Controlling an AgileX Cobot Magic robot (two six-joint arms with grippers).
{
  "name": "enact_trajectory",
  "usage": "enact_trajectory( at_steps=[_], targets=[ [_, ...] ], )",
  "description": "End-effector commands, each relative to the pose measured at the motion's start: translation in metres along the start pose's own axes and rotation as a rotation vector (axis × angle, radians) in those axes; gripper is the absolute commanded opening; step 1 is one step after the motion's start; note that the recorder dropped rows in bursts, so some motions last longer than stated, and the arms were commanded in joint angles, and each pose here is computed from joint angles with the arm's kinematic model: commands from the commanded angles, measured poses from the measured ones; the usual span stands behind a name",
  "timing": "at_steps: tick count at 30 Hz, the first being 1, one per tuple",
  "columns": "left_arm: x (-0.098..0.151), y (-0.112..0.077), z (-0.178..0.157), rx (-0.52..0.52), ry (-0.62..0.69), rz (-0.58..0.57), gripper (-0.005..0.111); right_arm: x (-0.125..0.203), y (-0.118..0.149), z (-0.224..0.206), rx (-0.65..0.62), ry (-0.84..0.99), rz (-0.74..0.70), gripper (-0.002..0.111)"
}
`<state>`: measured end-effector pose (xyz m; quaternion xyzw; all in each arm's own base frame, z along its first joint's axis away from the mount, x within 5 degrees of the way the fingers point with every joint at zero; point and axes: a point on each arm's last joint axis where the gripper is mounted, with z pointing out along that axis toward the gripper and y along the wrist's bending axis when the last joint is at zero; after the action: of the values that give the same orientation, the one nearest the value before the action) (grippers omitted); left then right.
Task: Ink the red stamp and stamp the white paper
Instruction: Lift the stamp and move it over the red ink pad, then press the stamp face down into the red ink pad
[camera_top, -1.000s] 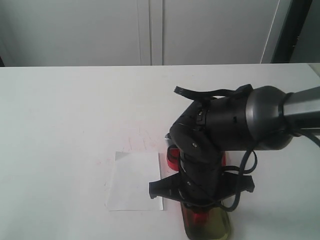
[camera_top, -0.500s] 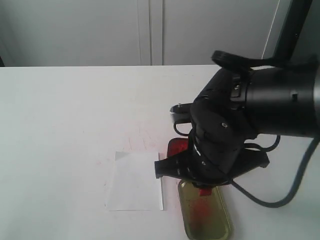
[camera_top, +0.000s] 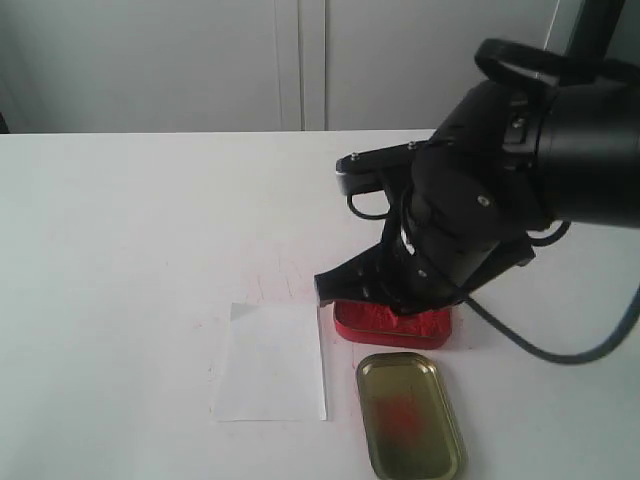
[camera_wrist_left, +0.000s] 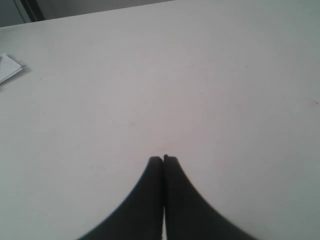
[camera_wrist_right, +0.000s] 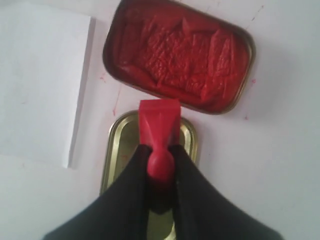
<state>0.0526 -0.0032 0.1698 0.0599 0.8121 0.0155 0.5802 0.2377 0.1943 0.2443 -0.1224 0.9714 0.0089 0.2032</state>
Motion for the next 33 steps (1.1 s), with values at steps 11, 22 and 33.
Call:
enact_trajectory(
  at_steps=[11, 22, 33],
  targets=[
    [0.001, 0.0, 0.0, -0.001, 0.0, 0.001, 0.0, -0.056, -0.006, 0.014, -0.024, 0.092, -0.102, 0.0],
    [0.001, 0.0, 0.0, -0.001, 0.0, 0.001, 0.0, -0.062, 0.003, 0.054, 0.007, 0.171, -0.134, 0.0],
    [0.001, 0.0, 0.0, -0.001, 0.0, 0.001, 0.0, -0.065, -0.011, 0.074, -0.001, 0.216, -0.139, 0.0]
  ],
)
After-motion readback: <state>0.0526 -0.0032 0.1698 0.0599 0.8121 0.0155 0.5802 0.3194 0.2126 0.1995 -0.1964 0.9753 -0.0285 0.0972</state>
